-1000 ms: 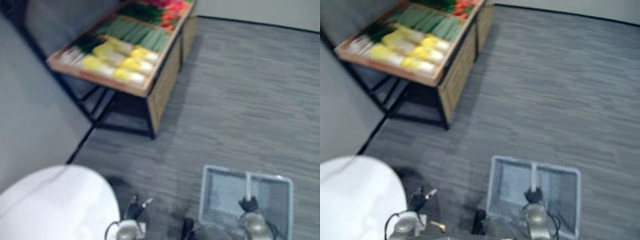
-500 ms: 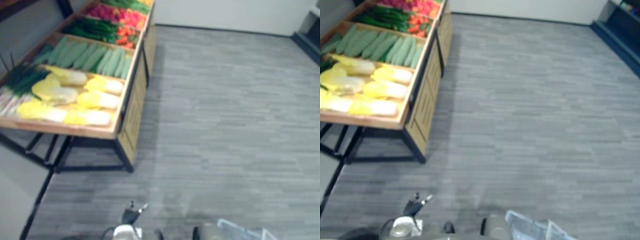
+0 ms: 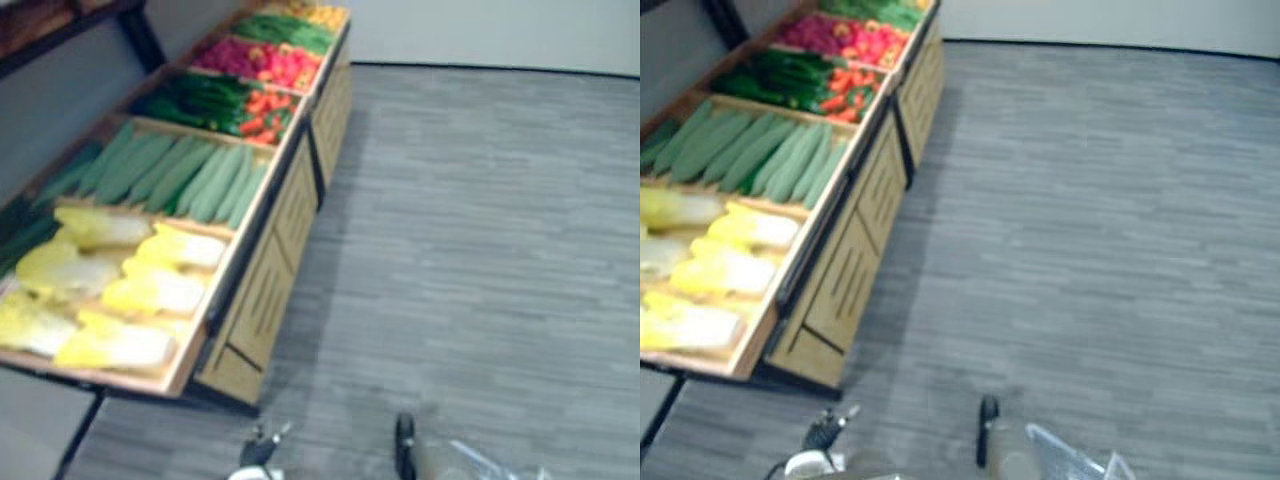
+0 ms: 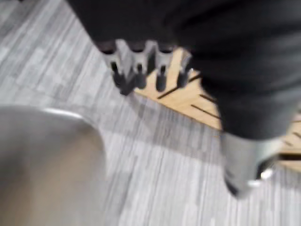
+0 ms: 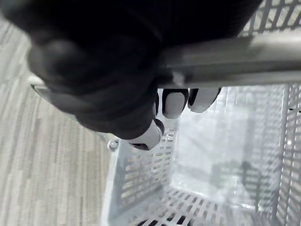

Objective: Pick vegetable in the basket

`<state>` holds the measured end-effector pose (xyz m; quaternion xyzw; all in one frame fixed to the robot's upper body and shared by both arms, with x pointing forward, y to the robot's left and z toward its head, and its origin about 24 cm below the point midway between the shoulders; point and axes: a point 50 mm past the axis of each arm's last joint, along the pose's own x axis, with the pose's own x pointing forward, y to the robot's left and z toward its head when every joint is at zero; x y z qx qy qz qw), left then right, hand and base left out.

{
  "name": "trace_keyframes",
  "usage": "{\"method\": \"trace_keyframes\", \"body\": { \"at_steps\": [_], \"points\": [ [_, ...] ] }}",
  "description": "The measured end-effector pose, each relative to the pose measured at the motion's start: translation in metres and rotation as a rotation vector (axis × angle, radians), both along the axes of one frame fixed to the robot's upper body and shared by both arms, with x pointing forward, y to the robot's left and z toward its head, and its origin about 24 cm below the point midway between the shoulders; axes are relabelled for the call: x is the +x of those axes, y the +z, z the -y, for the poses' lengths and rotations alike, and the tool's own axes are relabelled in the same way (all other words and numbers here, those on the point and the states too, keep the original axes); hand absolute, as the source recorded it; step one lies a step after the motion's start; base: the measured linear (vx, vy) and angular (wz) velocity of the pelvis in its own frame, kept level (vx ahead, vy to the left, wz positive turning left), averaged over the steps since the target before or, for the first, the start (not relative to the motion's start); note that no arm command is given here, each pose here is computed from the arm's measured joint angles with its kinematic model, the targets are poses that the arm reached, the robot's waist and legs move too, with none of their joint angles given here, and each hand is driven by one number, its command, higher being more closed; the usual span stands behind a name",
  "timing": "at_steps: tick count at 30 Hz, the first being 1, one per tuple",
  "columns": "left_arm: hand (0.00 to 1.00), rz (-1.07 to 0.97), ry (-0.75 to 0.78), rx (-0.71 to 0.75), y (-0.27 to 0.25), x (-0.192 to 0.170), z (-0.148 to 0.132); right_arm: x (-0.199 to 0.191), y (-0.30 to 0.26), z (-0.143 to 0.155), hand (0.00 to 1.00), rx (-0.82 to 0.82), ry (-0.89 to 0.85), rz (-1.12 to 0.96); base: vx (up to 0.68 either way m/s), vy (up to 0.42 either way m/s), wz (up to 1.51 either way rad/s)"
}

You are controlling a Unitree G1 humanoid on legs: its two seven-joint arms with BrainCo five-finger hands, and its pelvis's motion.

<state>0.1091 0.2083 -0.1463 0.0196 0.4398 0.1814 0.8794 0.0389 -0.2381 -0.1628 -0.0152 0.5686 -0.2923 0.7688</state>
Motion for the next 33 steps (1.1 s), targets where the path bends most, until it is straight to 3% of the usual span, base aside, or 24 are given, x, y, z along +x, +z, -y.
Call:
{"method": "trace_keyframes", "body": {
  "at_steps": [9, 20, 23, 25, 31, 33],
  "points": [
    [0.00, 0.038, -0.018, -0.023, 0.002, 0.008, 0.011, 0.031, 0.005, 0.005, 1.00, -0.021, 0.088, 0.055, 0.54, -0.159, 0.73],
    [0.00, 0.017, 0.044, 0.044, 0.005, 0.006, -0.018, 0.058, 0.016, 0.017, 1.00, -0.060, 0.080, 0.155, 0.46, -0.304, 1.96],
    [0.00, -0.007, 0.160, 0.091, 0.008, -0.009, -0.048, 0.054, 0.014, 0.018, 1.00, -0.054, 0.061, 0.151, 0.26, -0.675, 1.32],
    [0.00, 0.018, 0.248, 0.071, 0.009, -0.011, -0.052, 0.053, 0.017, 0.030, 1.00, -0.086, 0.061, 0.149, 0.27, -0.548, 1.08],
    [0.00, 0.240, 0.481, 0.111, 0.041, 0.039, -0.083, 0.043, 0.017, 0.031, 1.00, -0.093, 0.052, 0.134, 0.14, -0.305, 0.98],
    [0.00, 0.375, 0.586, 0.172, 0.068, 0.059, -0.105, 0.039, 0.016, 0.031, 1.00, -0.098, 0.049, 0.135, 0.05, -0.020, 0.51]
  ]
}}
